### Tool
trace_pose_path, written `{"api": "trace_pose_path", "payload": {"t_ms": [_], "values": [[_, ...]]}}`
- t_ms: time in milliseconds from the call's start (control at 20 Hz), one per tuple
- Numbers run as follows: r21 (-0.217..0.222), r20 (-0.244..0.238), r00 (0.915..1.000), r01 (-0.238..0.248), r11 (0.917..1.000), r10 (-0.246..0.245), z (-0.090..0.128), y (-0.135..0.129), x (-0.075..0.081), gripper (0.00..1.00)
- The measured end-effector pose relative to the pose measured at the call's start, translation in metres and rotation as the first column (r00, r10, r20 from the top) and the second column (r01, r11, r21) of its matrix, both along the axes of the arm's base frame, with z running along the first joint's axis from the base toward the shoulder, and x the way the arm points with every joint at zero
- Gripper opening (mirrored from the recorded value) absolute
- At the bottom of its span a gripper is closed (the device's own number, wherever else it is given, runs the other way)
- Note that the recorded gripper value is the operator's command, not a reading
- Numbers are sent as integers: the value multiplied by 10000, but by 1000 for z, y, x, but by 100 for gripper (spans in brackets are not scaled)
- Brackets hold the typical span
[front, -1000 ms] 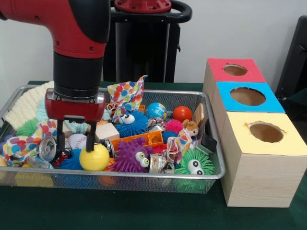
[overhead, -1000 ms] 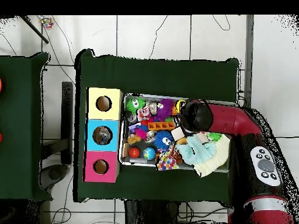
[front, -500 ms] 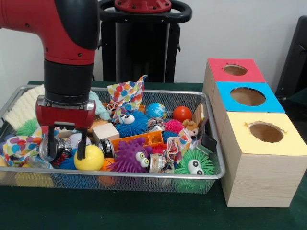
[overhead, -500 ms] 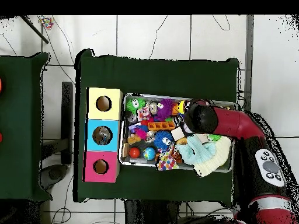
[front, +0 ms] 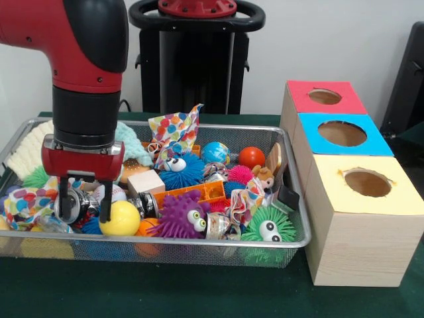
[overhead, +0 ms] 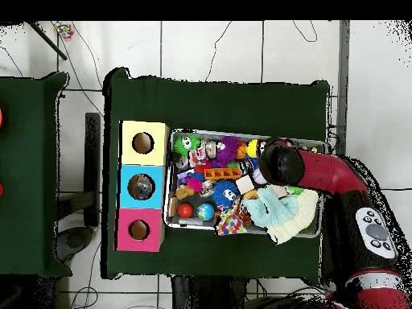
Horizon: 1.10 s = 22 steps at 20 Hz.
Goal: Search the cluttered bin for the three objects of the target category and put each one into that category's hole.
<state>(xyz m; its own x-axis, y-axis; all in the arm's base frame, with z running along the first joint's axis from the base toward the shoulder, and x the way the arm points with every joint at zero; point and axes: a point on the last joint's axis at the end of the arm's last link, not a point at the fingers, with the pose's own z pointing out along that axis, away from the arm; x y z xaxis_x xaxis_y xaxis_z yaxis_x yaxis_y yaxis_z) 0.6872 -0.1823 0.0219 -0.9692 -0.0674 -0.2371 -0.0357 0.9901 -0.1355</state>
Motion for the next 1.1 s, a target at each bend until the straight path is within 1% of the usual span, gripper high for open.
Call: {"api": "trace_pose_path", "payload": {"t_ms": [500, 650, 850, 1100], "values": [[-60, 135, 9999, -2, 10000, 3, -3, -1, 0, 100], [-58, 216, 9998, 15, 10000, -14, -9, -3, 0, 100], [-39, 373, 9992, 143, 9999, -142, -18, -11, 1, 100], [257, 387, 9982, 448, 9987, -458, -21, -19, -3, 100]]}}
